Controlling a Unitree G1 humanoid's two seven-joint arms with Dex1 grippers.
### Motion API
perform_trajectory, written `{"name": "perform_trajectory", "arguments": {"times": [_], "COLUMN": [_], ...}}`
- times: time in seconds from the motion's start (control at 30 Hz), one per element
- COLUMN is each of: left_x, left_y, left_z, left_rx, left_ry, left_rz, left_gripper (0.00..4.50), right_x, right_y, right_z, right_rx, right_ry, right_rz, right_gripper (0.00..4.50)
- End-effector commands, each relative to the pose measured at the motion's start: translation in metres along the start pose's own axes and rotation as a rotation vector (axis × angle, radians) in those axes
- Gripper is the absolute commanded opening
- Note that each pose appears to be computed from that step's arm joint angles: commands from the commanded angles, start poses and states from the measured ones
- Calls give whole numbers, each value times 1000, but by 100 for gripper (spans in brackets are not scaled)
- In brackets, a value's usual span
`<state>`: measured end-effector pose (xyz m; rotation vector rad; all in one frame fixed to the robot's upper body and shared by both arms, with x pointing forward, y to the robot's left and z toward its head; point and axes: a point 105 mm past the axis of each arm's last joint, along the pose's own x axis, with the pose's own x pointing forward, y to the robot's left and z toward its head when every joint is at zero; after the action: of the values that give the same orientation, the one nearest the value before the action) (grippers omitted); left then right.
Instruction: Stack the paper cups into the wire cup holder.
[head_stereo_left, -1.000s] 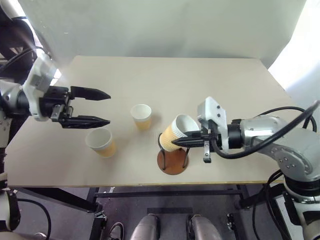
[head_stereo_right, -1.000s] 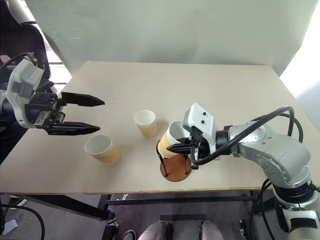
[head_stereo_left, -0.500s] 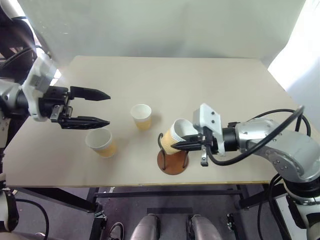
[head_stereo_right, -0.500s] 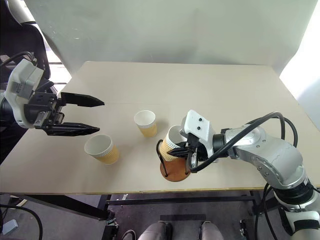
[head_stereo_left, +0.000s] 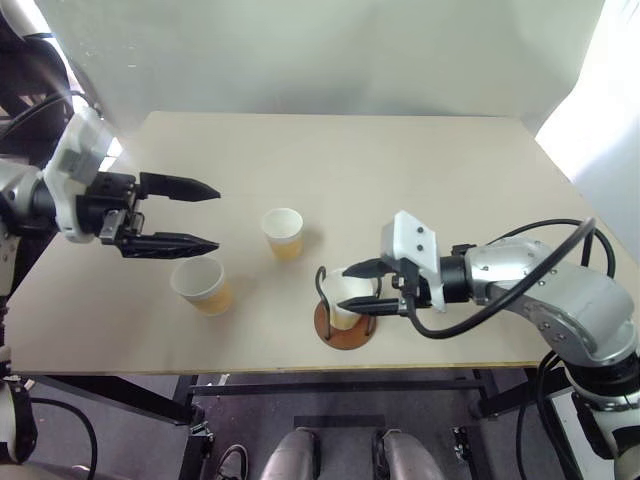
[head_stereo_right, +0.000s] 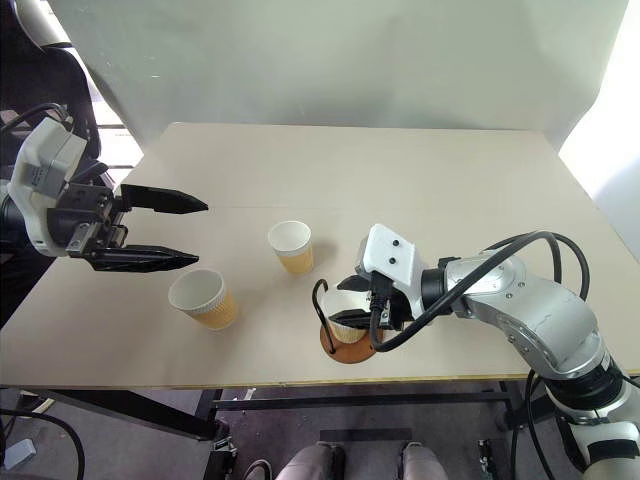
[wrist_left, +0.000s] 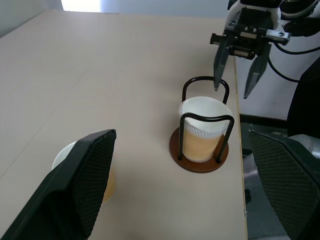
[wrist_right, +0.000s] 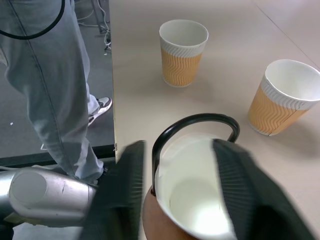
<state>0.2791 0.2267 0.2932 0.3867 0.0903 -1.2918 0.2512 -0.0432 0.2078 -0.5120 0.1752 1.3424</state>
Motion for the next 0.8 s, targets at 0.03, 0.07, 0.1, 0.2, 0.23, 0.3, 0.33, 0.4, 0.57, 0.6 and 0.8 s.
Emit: {"name": "perform_trajectory", "arguments": {"times": [0.03, 0.07, 0.1, 0.2, 0.23, 0.3, 0.33, 0.4, 0.57, 0.6, 0.8], "left_x": [-10, -13, -16, -27, -30, -39, -43, -48, -47, -44, -44], "left_y": [-4, -5, -6, -9, -9, -10, -11, -13, -16, -17, -10], "left_z": [14, 16, 21, 24, 21, 12, 6, -13, -35, -41, -58], "left_rx": [52, 49, 41, -6, -26, -69, -87, -105, -91, -81, -40], "left_ry": [-17, -33, -70, -128, -124, -97, -70, 61, 228, 276, 417], "left_rz": [-9, -7, -6, 3, 11, 41, 58, 83, 56, 39, 11], "left_gripper": [450, 450, 450, 450, 450, 450, 450, 450, 450, 450, 450], "right_x": [-14, -22, -31, -60, -69, -94, -106, -130, -163, -166, -186], "right_y": [-7, -11, -17, -30, -31, -27, -23, -14, 1, 2, 13], "right_z": [7, 8, 10, 24, 31, 60, 72, 94, 116, 120, 151], "right_rx": [-54, -65, -75, -98, -102, -95, -92, -81, -78, -87, -127], "right_ry": [2, 13, 20, 5, -23, -147, -204, -313, -429, -442, -592], "right_rz": [-36, -55, -83, -147, -149, -121, -97, -53, -22, -29, 0], "right_gripper": [332, 332, 332, 332, 332, 332, 332, 332, 332, 332, 332]}}
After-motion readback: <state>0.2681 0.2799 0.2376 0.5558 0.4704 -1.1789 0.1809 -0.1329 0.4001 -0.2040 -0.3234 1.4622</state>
